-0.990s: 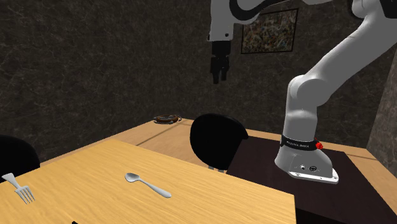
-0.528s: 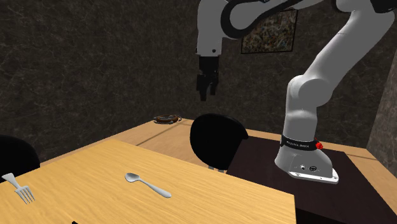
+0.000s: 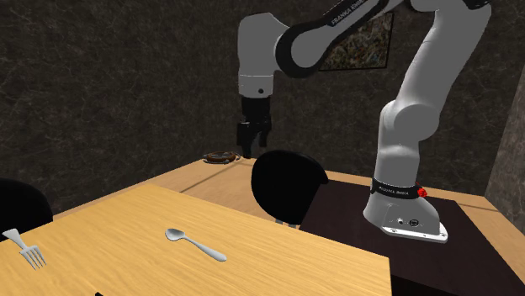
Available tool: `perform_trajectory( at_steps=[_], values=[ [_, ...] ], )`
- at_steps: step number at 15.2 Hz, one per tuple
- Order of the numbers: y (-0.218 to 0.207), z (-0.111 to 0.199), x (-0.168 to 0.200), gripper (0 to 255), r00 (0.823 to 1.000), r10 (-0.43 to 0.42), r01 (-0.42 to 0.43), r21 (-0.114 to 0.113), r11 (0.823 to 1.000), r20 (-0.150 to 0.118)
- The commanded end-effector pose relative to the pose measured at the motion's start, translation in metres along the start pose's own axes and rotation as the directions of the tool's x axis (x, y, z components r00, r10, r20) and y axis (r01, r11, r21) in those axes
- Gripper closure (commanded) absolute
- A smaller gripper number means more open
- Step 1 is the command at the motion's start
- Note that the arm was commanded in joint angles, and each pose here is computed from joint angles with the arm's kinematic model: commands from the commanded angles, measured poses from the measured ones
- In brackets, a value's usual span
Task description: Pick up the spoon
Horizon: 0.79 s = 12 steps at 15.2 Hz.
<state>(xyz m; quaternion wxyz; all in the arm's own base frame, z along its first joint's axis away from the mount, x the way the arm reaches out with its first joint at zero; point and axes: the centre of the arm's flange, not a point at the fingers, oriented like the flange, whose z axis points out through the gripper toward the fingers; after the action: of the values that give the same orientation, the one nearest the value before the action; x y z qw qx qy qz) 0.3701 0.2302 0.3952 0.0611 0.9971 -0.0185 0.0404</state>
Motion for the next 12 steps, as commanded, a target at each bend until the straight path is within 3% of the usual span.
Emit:
perform_trajectory(
  at_steps=[1, 12],
  values=[
    [-0.024, 0.018, 0.004, 0, 1.000, -0.001, 0.001, -0.001, 1.000, -0.007],
    [-0.144, 0.098, 0.029, 0, 0.999, -0.007, 0.006, -0.019, 1.000, -0.042]
  ],
)
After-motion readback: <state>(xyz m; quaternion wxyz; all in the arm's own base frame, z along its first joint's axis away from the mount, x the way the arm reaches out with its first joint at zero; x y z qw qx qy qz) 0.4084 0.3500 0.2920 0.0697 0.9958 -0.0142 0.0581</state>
